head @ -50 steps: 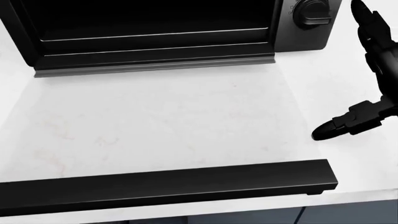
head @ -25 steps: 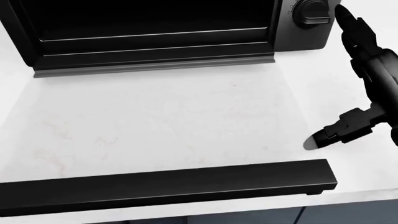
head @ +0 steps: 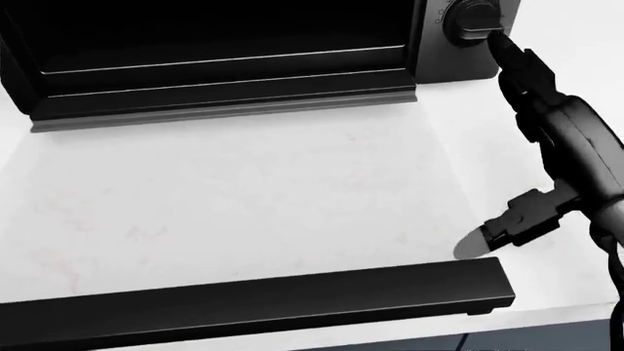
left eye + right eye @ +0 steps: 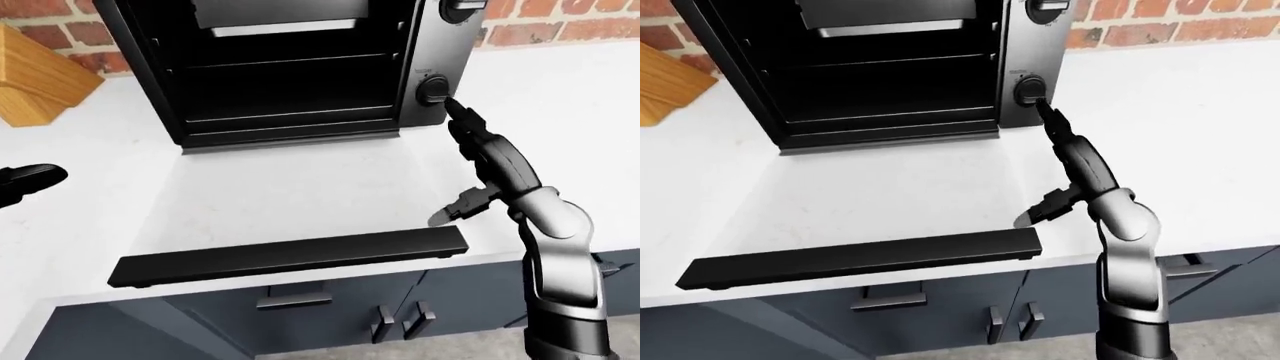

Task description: Close the toaster oven door.

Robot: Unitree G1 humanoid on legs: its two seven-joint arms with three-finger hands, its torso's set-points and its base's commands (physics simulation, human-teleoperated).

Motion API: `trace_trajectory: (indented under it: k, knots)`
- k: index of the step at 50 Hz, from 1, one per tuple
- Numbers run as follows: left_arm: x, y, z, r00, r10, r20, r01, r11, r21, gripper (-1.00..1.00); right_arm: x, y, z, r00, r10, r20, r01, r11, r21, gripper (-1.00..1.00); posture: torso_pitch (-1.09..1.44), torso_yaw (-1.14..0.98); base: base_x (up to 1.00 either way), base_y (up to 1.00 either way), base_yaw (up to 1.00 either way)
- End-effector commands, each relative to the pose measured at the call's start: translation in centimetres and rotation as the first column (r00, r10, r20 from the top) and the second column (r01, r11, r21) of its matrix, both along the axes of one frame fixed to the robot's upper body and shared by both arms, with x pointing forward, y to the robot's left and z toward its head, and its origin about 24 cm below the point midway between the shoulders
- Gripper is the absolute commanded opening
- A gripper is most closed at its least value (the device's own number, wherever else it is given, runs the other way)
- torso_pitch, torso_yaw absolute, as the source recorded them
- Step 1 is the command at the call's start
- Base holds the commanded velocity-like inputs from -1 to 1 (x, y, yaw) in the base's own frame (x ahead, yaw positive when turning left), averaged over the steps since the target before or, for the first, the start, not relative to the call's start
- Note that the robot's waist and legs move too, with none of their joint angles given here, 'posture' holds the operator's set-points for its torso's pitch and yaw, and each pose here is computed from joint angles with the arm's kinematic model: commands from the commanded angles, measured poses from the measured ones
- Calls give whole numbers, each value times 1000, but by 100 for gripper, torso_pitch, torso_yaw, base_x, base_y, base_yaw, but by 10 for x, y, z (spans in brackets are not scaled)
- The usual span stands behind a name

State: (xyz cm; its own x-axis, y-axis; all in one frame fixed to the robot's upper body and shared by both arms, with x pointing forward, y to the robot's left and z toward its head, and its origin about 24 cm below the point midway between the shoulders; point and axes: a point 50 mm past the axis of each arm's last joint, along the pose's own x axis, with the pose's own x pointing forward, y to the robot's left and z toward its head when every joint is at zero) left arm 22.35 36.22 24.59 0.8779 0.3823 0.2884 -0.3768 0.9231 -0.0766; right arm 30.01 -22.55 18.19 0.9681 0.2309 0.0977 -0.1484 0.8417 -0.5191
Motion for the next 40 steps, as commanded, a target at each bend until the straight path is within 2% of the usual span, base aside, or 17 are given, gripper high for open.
trace_trajectory:
  k: [1,6,7,11,13,21,24,25,29,35,40]
  knots:
    - [-6,-2,19,997,4,76,-8,999,53,100,-4,5,36,987,8,161,-11,1000,16,100,0,0,0,0,0]
    - [-6,-1,20,997,8,78,-12,999,51,100,-6,11,50,983,2,182,-21,994,104,100,0,0,0,0,0]
    - [-6,-1,20,997,8,78,-12,999,51,100,-7,11,55,983,-7,183,-22,988,155,100,0,0,0,0,0]
    - [-6,-1,20,997,8,78,-12,999,53,100,-9,13,68,981,-19,194,-24,977,214,100,0,0,0,0,0]
    - [-6,-1,20,997,11,79,-15,998,58,100,-10,15,72,985,-14,172,-34,960,278,100,0,0,0,0,0]
    - [-7,0,19,997,15,79,-19,998,59,100,-11,20,79,975,-63,212,-11,944,331,100,0,0,0,0,0]
    - [-7,0,19,997,15,79,-20,998,59,100,-10,20,80,971,-111,214,20,921,389,100,0,0,0,0,0]
    - [-7,0,19,997,15,78,-20,998,59,100,-11,20,81,968,-123,221,30,923,383,100,0,0,0,0,0]
    - [-7,0,19,997,16,78,-21,998,59,100,-12,23,83,957,-181,226,67,898,435,100,0,0,0,0,0]
    - [-7,1,18,997,19,78,-23,998,58,100,-10,24,84,948,-216,232,100,898,429,100,0,0,0,0,0]
    - [-7,1,18,997,18,78,-23,998,58,100,-7,21,89,939,-256,231,128,881,455,100,0,0,0,0,0]
